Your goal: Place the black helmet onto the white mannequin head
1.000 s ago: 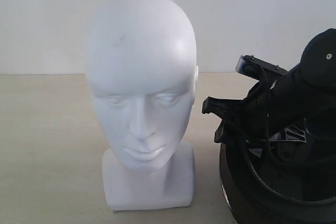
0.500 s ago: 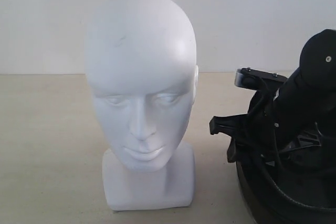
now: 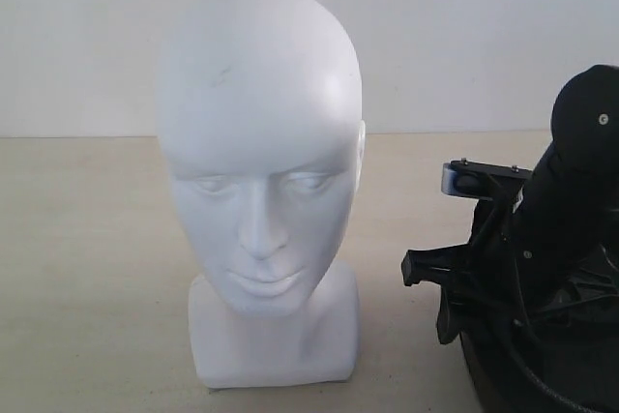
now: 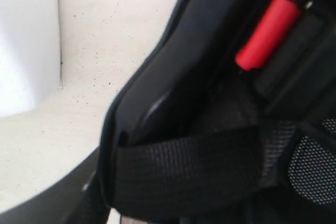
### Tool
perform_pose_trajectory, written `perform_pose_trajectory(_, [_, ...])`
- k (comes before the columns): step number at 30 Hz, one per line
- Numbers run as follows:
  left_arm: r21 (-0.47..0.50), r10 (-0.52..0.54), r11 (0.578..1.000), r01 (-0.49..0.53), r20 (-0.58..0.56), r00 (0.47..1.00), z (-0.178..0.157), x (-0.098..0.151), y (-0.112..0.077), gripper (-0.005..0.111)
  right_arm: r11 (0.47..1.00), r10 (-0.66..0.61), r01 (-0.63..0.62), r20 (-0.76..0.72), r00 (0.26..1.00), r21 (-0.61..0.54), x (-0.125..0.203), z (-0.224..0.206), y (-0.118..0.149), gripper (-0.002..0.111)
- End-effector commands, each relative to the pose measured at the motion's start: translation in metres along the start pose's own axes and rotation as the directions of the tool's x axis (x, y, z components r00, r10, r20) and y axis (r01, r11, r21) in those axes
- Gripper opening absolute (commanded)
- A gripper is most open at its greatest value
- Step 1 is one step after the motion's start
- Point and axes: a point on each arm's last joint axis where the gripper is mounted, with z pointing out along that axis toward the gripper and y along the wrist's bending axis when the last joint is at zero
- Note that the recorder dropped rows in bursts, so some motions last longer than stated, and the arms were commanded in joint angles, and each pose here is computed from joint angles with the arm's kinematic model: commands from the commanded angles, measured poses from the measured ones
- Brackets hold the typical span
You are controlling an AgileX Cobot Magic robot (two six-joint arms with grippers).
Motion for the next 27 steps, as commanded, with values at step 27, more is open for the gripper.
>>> perform_pose_trajectory(27, [0.004,-0.009,1.0,0.009,0.004,1.0,0.0,-0.001,0.0,0.004,0.991,-0.076,0.11,0.373,0.925,-0.072,0.001,-0.105,0.013,0.0])
